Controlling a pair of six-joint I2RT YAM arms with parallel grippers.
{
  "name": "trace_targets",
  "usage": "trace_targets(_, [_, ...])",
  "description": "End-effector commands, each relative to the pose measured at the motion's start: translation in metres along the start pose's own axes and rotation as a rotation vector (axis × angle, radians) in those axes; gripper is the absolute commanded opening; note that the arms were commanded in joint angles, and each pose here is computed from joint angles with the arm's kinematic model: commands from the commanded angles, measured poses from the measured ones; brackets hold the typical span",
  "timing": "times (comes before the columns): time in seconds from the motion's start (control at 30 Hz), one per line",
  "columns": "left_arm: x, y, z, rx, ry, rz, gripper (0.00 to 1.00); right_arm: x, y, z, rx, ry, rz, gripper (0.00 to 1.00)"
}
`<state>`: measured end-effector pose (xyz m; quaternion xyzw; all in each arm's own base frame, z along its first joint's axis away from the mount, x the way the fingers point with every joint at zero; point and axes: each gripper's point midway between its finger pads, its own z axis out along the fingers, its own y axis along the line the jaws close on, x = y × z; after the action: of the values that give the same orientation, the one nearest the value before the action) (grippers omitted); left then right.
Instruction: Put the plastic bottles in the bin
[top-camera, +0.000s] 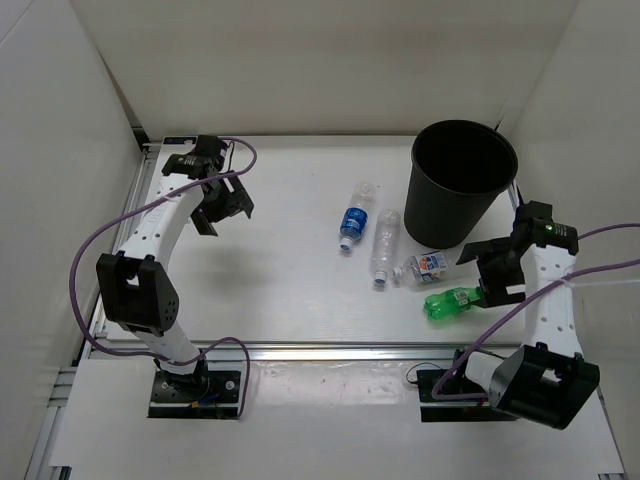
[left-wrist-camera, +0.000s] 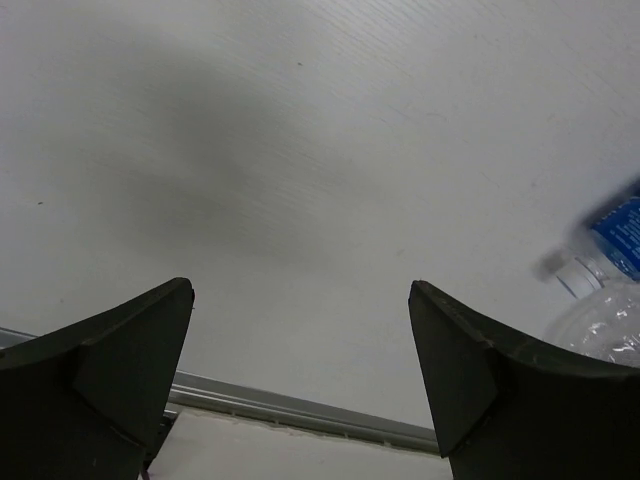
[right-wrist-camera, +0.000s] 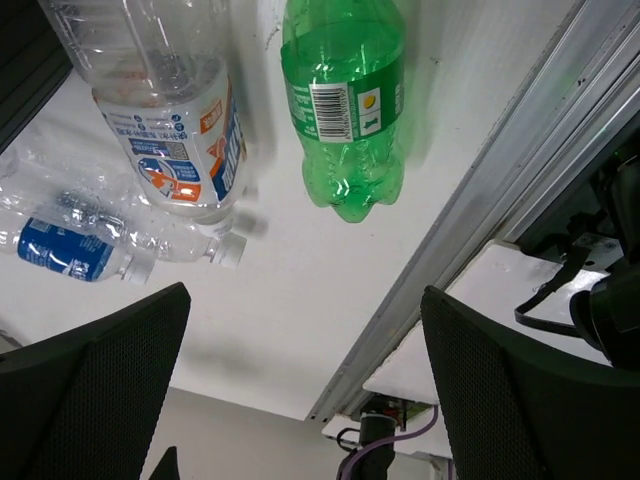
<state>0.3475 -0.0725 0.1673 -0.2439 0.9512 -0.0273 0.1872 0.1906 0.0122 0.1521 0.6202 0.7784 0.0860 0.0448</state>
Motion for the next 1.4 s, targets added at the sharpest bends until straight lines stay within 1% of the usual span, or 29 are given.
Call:
trace_targets(0.0, [-0.001,-0.015,-0.018,0.118,-0.015,0.023,1.00,-0.001,0.000,0.006,0.013,0.059,-0.040,1.00])
trace_targets(0.03, [-0.003,-0.016,-0.017,0.123,-0.023,0.022,1.00,-0.001,0.001,0.007,0.014,0.075,-0.038,1.00])
trace_targets(0.13, [0.007,-0.020,-0.012,0.156,0.020,0.036,1.00,-0.003,-0.004,0.016,0.042,0.092,-0.044,1.00])
trace_targets(0.2, [0.015,-0.024,-0.009,0.189,0.046,0.047,1.00,-0.007,-0.002,0.021,0.025,0.058,-0.059,1.00])
trace_targets(0.23, [0.017,-0.026,-0.010,0.202,0.055,0.047,1.00,-0.007,-0.008,0.029,0.046,0.055,-0.057,1.00])
trace_targets(0.4, [0.019,-0.032,-0.013,0.248,0.061,0.072,1.00,-0.012,-0.018,0.053,0.064,0.035,-0.086,1.00])
trace_targets(0.47, [0.029,-0.027,-0.006,0.239,0.093,0.083,1.00,-0.015,-0.019,0.064,0.075,0.029,-0.086,1.00])
trace_targets(0.57, [0.033,-0.025,-0.001,0.232,0.103,0.083,1.00,-0.014,-0.029,0.080,0.118,0.056,-0.087,1.00])
trace_targets(0.6, [0.036,-0.022,0.002,0.224,0.115,0.082,1.00,-0.018,-0.025,0.087,0.100,0.044,-0.090,1.00])
trace_targets(0.73, [0.054,-0.017,0.010,0.227,0.168,0.090,1.00,-0.018,-0.033,0.110,0.114,0.052,-0.077,1.00])
trace_targets(0.87, [0.063,-0.012,0.018,0.217,0.197,0.089,1.00,-0.011,-0.044,0.121,0.141,0.080,-0.072,0.78])
trace_targets(0.93, [0.064,-0.012,0.020,0.212,0.205,0.089,1.00,-0.009,-0.049,0.123,0.150,0.088,-0.084,0.70])
trace_targets(0.97, [0.063,-0.013,0.023,0.212,0.205,0.089,1.00,-0.010,-0.054,0.120,0.165,0.086,-0.074,0.63])
trace_targets(1.03, [0.062,-0.016,0.021,0.225,0.203,0.089,1.00,-0.009,-0.056,0.110,0.167,0.091,-0.100,0.56])
trace_targets(1.07, [0.062,-0.016,0.021,0.225,0.203,0.089,1.00,-0.009,-0.055,0.105,0.164,0.090,-0.111,0.50])
trace_targets(1.1, [0.058,-0.018,0.019,0.232,0.193,0.090,1.00,-0.010,-0.053,0.097,0.142,0.076,-0.129,0.48])
trace_targets(1.13, [0.055,-0.020,0.017,0.238,0.184,0.090,1.00,-0.005,-0.052,0.085,0.138,0.101,-0.138,0.46])
trace_targets(1.17, [0.055,-0.020,0.016,0.238,0.184,0.090,1.00,-0.002,-0.050,0.076,0.123,0.112,-0.150,0.41])
trace_targets(1.2, [0.052,-0.022,0.014,0.245,0.175,0.091,1.00,0.001,-0.045,0.063,0.084,0.111,-0.164,0.39])
trace_targets(1.23, [0.050,-0.024,0.012,0.249,0.169,0.082,1.00,0.008,-0.047,0.048,0.084,0.134,-0.169,0.39])
trace_targets(1.3, [0.051,-0.024,0.015,0.244,0.176,0.081,1.00,0.009,-0.019,0.003,-0.064,0.085,-0.216,0.36])
trace_targets(1.37, [0.048,-0.026,0.017,0.244,0.176,0.081,1.00,0.014,-0.003,-0.035,-0.147,0.066,-0.256,0.34])
